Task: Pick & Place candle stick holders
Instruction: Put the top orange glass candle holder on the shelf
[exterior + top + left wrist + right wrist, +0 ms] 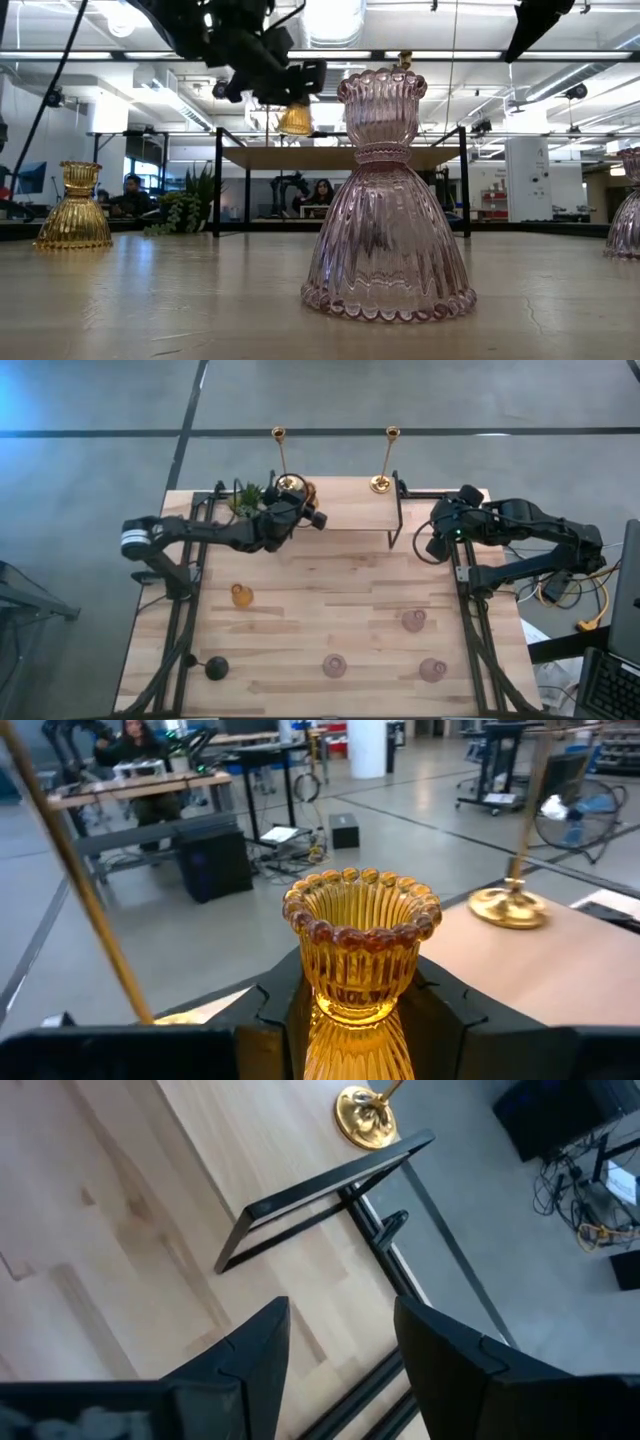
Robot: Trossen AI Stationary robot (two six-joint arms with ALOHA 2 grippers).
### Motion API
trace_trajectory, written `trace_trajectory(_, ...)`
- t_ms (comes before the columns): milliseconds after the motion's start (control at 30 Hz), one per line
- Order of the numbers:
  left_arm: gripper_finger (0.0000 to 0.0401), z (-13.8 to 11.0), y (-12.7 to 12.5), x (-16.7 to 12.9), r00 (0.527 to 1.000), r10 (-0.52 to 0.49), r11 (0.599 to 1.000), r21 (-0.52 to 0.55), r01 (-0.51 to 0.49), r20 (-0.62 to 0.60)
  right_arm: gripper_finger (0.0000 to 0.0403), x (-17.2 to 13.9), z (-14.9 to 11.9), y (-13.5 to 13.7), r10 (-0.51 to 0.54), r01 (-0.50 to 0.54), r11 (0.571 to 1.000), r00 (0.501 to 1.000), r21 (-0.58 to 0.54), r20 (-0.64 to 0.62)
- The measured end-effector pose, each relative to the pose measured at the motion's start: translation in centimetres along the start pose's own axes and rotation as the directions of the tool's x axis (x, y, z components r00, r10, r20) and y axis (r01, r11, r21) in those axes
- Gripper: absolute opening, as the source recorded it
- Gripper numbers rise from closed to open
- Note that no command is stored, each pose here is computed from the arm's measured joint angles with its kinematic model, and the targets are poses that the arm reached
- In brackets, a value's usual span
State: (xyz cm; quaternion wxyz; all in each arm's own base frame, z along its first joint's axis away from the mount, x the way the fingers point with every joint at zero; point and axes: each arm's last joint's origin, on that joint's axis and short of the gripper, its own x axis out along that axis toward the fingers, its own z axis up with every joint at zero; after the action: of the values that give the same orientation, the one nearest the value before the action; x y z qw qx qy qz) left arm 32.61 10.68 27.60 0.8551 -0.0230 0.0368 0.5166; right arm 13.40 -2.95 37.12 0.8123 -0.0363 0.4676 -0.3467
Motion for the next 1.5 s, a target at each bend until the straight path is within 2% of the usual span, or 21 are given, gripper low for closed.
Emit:
trace_trajectory(200,0.0119,-0.3,0.9,1.1,0.999,0.037,0.999,-0.004,-0.037,-0.009,0.0174,0.0,0.1,0.0,0.000,0.000,1.000,1.000,0.001,0.005)
trace_trajectory(600,0.0119,-2.4,3.2,2.6,0.999,-0.004,0.997,-0.077,0.001,-0.035,0.0178,0.0,0.1,0.0,0.001,-0.001,1.000,1.000,0.005,0.006)
trace_trajectory(933,0.0119,-2.6,3.8,2.8,1.000,-0.016,0.999,-0.051,0.016,-0.016,0.0172,0.0,0.1,0.0,0.002,-0.002,1.000,1.000,0.008,0.012)
trace_trajectory(1500,0.0119,-3.2,4.4,3.0,0.998,-0.055,0.996,-0.067,0.054,-0.008,0.0172,0.0,0.2,0.0,0.003,-0.003,1.000,1.000,0.010,0.015)
